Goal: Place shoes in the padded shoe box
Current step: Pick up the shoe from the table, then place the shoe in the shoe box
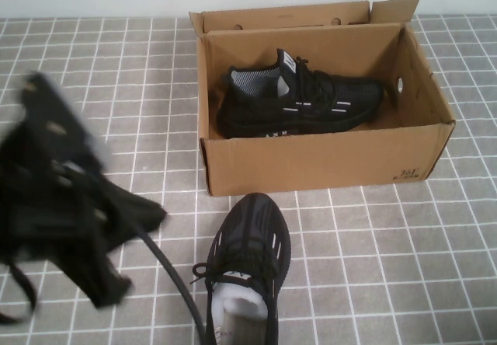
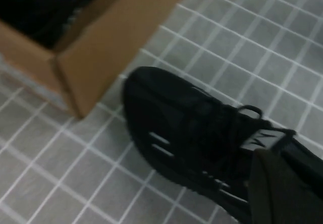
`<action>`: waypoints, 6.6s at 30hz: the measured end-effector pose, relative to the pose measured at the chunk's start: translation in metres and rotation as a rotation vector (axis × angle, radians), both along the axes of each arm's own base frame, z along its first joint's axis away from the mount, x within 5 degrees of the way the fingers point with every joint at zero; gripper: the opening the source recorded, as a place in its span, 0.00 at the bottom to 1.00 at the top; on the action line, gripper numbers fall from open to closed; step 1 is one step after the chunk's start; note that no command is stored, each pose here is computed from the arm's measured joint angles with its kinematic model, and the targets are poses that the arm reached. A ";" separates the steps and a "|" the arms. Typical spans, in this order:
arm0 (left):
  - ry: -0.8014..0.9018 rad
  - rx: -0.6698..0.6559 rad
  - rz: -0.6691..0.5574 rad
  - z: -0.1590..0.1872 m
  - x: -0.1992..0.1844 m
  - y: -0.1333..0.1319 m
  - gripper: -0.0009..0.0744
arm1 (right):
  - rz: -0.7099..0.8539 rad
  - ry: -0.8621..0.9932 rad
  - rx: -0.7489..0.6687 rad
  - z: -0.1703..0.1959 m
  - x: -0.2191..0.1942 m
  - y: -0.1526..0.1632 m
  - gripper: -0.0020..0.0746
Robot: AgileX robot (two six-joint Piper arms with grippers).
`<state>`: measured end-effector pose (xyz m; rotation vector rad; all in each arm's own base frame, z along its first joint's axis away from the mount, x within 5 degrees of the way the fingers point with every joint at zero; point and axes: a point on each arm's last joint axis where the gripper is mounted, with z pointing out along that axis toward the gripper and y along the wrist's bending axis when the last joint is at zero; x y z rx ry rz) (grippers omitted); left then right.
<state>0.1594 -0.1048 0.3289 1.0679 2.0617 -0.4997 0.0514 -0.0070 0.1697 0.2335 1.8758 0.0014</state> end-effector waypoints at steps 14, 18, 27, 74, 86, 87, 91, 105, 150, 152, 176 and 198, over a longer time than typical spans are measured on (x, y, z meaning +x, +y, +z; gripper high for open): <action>0.021 0.232 -0.157 -0.032 -0.005 -0.070 0.06 | 0.000 0.000 0.000 0.000 0.000 0.000 0.02; 0.016 0.258 -0.164 -0.036 -0.003 -0.078 0.20 | 0.000 0.000 0.000 0.000 0.000 0.000 0.02; 0.040 0.283 -0.153 -0.043 0.000 -0.082 0.59 | 0.000 0.000 0.000 0.000 0.000 0.000 0.02; -0.237 0.445 -0.363 0.048 0.039 -0.115 0.01 | 0.000 0.000 0.000 0.000 0.000 0.000 0.02; -0.502 0.519 -0.472 0.099 0.042 -0.111 0.01 | 0.000 0.000 0.000 0.000 0.000 0.000 0.02; -0.526 0.529 -0.476 0.100 0.043 -0.111 0.01 | 0.000 0.000 0.000 0.000 0.000 0.000 0.02; -0.635 0.614 -0.508 0.101 0.050 -0.111 0.01 | 0.000 0.000 0.000 0.000 0.000 0.000 0.02; -0.697 0.494 -0.241 0.096 0.081 -0.132 0.01 | 0.000 0.000 0.000 0.000 0.000 0.000 0.02; 0.085 -0.011 0.721 0.068 0.186 -0.211 0.01 | 0.000 0.000 0.000 0.000 0.000 0.000 0.02; 0.110 -0.016 0.747 0.059 0.190 -0.214 0.01 | 0.000 0.000 0.000 0.000 0.000 0.000 0.02; 0.223 -0.076 0.756 0.023 0.203 -0.235 0.01 | 0.000 0.000 0.000 0.000 0.000 0.000 0.02; 0.232 -0.095 0.719 0.021 0.197 -0.246 0.01 | 0.000 0.000 0.000 0.000 0.000 0.000 0.02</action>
